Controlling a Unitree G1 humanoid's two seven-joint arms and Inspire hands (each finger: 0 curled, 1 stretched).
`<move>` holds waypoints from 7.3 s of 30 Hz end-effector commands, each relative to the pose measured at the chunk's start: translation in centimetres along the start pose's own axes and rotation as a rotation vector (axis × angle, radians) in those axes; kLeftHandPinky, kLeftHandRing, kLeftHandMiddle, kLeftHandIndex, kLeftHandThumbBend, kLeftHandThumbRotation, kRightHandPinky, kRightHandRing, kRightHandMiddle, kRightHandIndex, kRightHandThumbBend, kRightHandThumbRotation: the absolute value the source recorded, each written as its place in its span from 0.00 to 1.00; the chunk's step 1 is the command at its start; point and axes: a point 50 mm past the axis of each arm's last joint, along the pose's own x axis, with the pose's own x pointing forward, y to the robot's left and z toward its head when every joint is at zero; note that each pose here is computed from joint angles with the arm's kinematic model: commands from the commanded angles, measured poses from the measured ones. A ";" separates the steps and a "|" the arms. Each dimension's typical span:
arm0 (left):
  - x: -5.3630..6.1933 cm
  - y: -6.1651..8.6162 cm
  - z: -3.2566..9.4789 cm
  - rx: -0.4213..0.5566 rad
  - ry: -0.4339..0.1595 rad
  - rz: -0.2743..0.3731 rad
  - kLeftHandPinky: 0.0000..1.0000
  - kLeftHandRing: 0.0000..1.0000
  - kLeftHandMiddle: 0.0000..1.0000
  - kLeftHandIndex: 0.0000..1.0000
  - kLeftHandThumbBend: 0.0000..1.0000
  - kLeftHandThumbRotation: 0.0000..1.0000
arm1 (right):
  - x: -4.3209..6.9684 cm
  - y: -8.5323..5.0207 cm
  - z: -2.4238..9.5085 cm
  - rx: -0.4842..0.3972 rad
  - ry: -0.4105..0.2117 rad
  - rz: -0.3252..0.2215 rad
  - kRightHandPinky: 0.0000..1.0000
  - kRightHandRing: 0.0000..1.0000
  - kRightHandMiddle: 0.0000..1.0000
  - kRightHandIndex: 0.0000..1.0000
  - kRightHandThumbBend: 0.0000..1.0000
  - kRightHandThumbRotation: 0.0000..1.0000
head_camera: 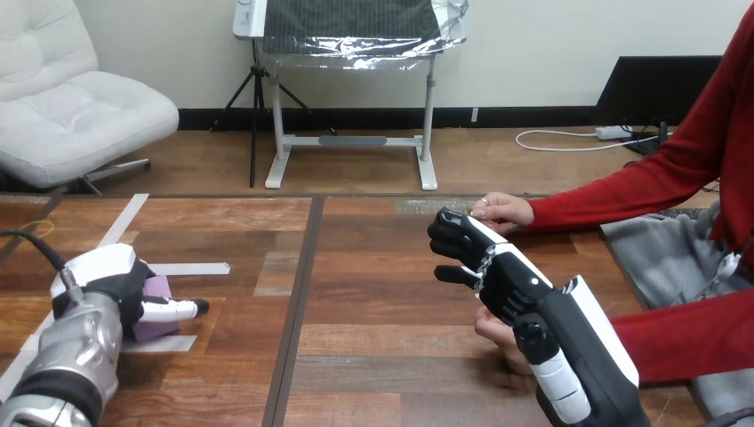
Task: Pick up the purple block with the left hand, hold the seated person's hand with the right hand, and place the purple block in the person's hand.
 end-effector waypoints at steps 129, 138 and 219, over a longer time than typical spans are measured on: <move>-7.9 8.7 6.7 -0.663 -0.520 0.416 0.33 0.38 0.42 0.43 0.80 0.00 | 4.6 -9.9 -0.4 -0.458 0.033 -0.099 0.80 0.86 0.88 0.87 0.74 0.79; -10.0 8.7 7.1 -0.711 -0.593 0.430 0.30 0.34 0.40 0.42 0.79 0.00 | 5.3 -12.0 -0.6 -0.568 0.116 -0.096 0.78 0.85 0.87 0.88 0.78 0.68; -13.8 8.8 7.2 -0.793 -0.743 0.427 0.27 0.31 0.38 0.40 0.77 0.00 | 6.2 -20.3 -2.7 -1.027 0.690 0.284 0.82 0.86 0.87 0.87 1.00 0.30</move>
